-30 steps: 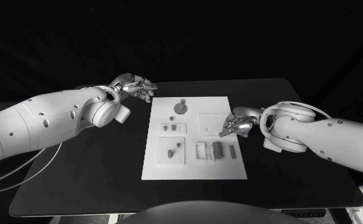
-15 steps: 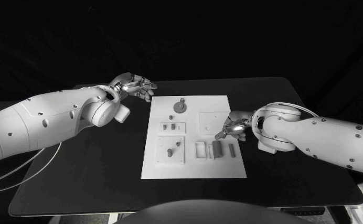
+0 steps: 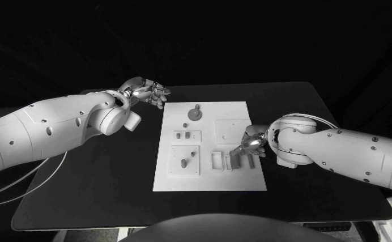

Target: Assemble the parts on the task board

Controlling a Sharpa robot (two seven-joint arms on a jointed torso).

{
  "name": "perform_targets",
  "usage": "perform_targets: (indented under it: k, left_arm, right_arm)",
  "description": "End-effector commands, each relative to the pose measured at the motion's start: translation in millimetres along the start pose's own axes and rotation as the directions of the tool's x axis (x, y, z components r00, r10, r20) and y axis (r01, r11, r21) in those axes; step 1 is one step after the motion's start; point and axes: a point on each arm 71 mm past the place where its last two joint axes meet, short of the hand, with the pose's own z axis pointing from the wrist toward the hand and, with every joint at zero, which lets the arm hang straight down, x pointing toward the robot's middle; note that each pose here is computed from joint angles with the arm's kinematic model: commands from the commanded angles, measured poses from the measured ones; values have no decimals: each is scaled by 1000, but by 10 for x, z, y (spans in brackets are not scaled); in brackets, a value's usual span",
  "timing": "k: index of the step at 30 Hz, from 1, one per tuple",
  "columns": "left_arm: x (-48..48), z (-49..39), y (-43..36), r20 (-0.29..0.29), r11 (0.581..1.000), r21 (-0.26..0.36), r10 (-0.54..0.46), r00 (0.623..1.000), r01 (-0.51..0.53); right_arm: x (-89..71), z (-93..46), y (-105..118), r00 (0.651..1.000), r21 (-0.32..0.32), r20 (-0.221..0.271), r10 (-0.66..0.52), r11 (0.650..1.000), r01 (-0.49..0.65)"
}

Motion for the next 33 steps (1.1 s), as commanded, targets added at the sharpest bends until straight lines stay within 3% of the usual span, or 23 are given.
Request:
perform_targets:
  k: [1, 14, 33]
  left_arm:
    - [24, 1, -17, -20, 1000, 7, -3, 1000, 3]
    - [29, 0, -18, -22, 1000, 7, -4, 1000, 4]
    - [37, -9, -10, -34, 1000, -3, -6, 999, 5]
  right_arm:
    - [38, 23, 2, 999, 14, -34, -41, 999, 42]
    - [183, 154, 56, 995, 15, -73, -61, 998, 62]
    - [216, 255, 91, 995, 31, -77, -60, 998, 63]
